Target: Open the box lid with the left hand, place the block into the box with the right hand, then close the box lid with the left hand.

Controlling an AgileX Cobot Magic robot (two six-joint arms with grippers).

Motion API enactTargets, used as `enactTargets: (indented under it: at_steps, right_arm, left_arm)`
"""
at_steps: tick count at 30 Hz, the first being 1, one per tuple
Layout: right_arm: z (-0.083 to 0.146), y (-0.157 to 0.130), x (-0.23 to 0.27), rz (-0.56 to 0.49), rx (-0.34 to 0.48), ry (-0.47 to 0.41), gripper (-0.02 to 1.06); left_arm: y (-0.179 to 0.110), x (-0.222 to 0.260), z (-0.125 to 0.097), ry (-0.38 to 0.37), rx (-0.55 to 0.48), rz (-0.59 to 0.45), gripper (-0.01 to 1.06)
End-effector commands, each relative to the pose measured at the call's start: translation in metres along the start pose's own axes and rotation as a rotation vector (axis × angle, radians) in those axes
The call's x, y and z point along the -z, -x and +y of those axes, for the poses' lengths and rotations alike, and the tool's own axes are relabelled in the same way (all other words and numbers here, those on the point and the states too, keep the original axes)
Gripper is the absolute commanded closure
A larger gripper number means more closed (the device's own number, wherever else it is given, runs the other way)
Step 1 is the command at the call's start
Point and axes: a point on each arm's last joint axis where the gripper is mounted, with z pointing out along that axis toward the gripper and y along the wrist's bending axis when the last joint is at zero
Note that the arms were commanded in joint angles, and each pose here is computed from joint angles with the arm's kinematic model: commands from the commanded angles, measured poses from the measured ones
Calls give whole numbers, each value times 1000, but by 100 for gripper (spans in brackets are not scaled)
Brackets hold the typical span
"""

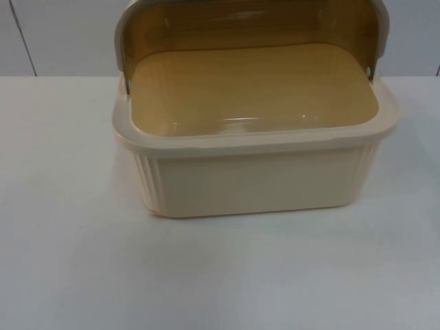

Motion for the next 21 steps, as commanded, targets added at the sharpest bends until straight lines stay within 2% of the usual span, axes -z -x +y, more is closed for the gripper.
enactTargets:
  at_steps: [1, 7, 13, 17, 18, 21]
  right_arm:
    - [-3, -12, 18, 25, 60, 32, 105]
    - [-1, -27, 44, -1, 137, 114, 105]
    - [2, -31, 54, -38, 171, 129, 105]
    - [26, -34, 60, -60, 295, 166, 105]
    - [26, -34, 60, -60, 295, 166, 105]
    - [48, -35, 70, -102, 376, 193, 105]
  left_arm:
    - [0, 2, 1, 6, -1, -14, 105]
    - [1, 2, 1, 10, -1, -24, 105]
    - [1, 2, 1, 11, -1, -28, 105]
    - [1, 2, 1, 12, -1, -32, 105]
    - [1, 2, 1, 12, -1, -32, 105]
    - [1, 2, 1, 12, -1, -32, 105]
